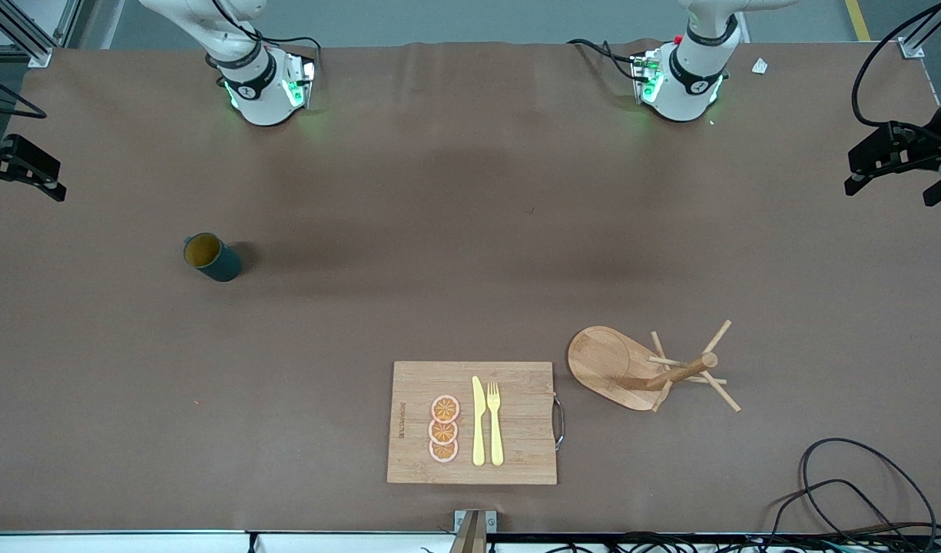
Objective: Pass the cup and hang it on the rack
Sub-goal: 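Move the right gripper toward the teal mug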
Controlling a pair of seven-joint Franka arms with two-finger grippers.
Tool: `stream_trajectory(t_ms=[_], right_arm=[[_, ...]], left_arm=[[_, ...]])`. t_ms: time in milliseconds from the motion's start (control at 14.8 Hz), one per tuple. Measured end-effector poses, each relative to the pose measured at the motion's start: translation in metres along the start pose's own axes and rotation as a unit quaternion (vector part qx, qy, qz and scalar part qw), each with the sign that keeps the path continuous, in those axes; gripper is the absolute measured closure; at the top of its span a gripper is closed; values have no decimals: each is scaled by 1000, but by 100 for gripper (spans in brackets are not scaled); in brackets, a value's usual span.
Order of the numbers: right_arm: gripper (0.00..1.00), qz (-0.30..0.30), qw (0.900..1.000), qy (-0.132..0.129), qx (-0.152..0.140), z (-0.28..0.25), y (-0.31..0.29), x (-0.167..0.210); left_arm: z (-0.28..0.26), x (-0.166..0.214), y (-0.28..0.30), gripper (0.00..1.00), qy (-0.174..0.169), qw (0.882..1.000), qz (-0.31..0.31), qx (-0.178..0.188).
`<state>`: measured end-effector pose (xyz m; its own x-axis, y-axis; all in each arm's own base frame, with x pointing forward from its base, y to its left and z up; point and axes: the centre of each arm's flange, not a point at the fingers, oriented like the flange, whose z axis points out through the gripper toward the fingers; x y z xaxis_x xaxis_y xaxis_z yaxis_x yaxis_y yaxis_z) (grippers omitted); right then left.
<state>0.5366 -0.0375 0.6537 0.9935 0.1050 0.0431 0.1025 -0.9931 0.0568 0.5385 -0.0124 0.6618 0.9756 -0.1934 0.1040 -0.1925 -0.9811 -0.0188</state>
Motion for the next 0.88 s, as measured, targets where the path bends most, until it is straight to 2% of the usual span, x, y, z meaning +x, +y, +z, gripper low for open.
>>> stream_trajectory(t_ms=[607, 877], right_arm=[[0, 0, 1000, -27, 9, 14, -1, 0], [0, 4, 998, -61, 32, 54, -1, -2]], left_arm=[[0, 0, 4, 0, -4, 1000, -8, -1], [-1, 0, 4, 0, -3, 1000, -7, -1]])
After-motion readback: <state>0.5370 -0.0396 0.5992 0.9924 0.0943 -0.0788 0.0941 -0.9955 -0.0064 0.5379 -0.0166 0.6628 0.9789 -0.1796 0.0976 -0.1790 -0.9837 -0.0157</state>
